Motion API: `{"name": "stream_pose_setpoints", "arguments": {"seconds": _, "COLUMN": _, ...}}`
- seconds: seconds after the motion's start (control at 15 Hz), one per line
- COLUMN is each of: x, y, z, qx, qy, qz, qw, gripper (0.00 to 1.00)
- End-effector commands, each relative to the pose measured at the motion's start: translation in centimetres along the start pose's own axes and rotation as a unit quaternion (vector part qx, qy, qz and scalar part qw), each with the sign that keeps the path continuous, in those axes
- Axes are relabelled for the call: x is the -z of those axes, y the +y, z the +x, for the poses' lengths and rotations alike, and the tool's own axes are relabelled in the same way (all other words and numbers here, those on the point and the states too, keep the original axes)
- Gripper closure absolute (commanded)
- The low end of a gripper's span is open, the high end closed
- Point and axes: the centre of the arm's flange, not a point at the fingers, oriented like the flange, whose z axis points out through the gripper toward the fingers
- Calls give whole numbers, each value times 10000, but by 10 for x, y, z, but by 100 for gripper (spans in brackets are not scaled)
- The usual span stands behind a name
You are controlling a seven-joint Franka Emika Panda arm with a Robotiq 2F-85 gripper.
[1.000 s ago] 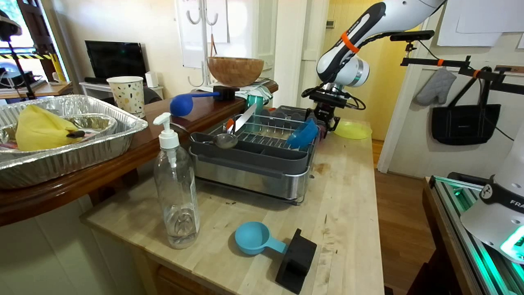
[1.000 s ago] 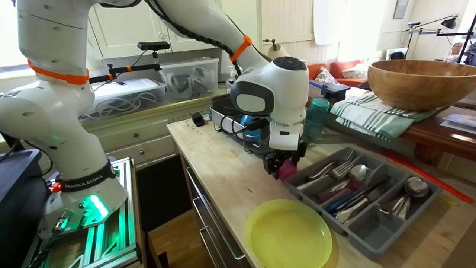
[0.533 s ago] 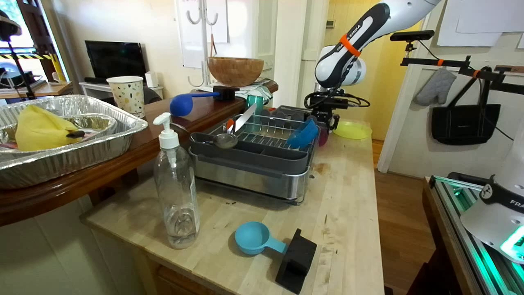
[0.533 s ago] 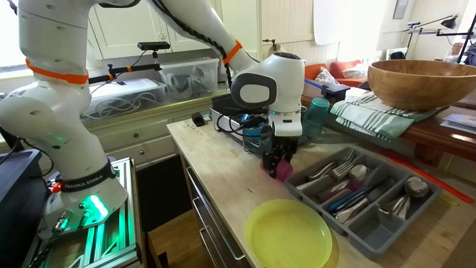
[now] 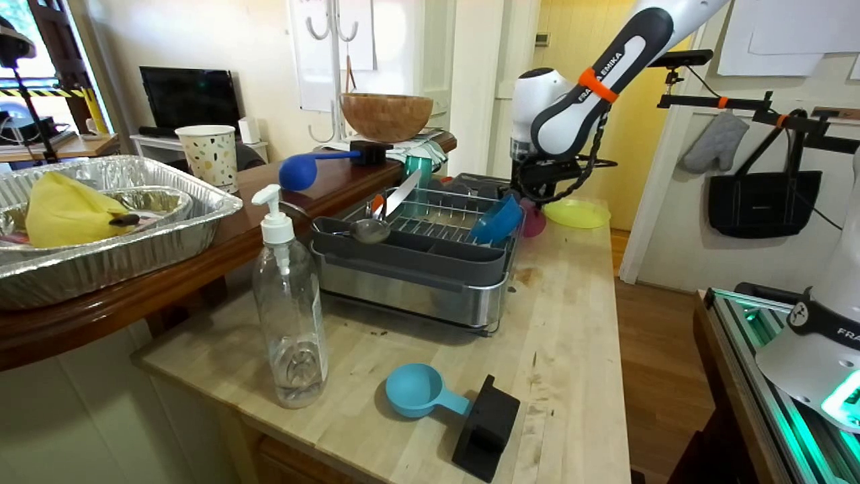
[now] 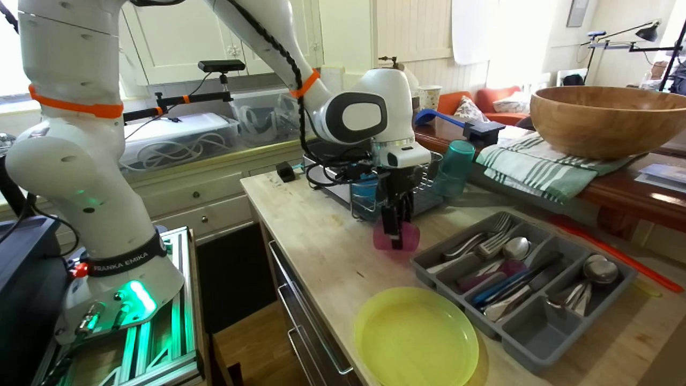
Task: Put the purple cup upside down.
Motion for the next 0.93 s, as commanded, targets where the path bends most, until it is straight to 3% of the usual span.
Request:
{"name": "stream_pose_setpoints", "arguments": {"seconds": 0.0, "x": 17, "y": 14, "z": -23, "qx": 301, "qy": 610, "qz": 61, "qw": 9977, "gripper": 52}}
{"name": "stream_pose_setpoints", "arguments": {"seconds": 0.53, "x": 34, "y": 33, "z": -46, "qx": 743, "qy": 1611, "qz": 233, "qw": 9839, "gripper": 52}}
{"name": "stream_pose_setpoints", "arguments": {"seconds": 0.87, "x": 32, "y": 38, "z": -69, "qx": 1214, "qy": 2125, "qz": 569, "qw": 9679, "gripper": 52}}
